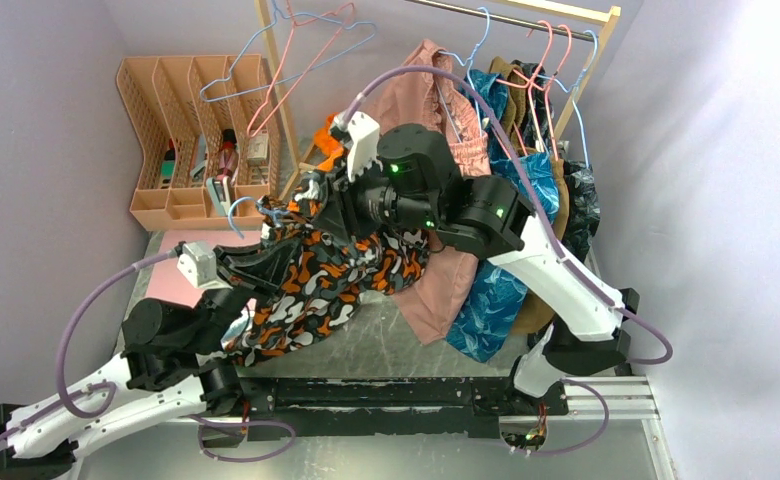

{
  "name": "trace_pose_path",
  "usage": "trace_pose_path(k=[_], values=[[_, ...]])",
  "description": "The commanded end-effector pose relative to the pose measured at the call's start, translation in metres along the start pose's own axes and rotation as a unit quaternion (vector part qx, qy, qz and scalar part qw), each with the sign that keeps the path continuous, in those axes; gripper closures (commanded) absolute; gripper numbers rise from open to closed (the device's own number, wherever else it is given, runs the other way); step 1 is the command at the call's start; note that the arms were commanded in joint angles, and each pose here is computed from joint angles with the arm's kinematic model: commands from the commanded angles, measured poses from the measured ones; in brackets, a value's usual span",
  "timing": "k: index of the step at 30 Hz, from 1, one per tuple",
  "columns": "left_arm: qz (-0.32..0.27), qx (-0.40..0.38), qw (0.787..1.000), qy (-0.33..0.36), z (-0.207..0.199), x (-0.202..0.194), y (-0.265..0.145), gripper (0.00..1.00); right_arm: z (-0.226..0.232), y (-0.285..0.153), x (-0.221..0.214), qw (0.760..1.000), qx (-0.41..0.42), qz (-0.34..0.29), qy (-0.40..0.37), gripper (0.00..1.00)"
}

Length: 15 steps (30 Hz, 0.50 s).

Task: Place the shorts on the hanger
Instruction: Hang the shorts on the hanger.

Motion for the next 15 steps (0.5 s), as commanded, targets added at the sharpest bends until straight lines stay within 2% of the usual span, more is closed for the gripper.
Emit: trace_pose_path(k=[1, 8, 15], values=[[-0.06, -0.009, 0.997, -0.048, -0.003, 0.026, -0.004, 0.93, -0.003, 0.002, -0.031, 0.999, 0.011, 0.039, -0.018, 0.67], [-0.087, -0.04, 0.99, -0.105, -0.009, 0.015, -0.015, 0.93, -0.007, 0.004, -0.038, 0.998, 0.008, 0.051, -0.029, 0.6], [-0.08, -0.058, 0.986, -0.135, -0.015, 0.002, -0.018, 0.93, 0.011, -0.015, -0.019, 0.997, 0.056, 0.017, -0.046, 0.35]])
Point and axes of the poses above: each gripper's point midway between its finger pads, its own y axis out along the fingers, its own z axis along the line the jaws close on, x = y × z, the point moved 1 cm from there along -y, back along the fingers, and after that the axes turned 1 degree about -y, right-handed, at the moved point
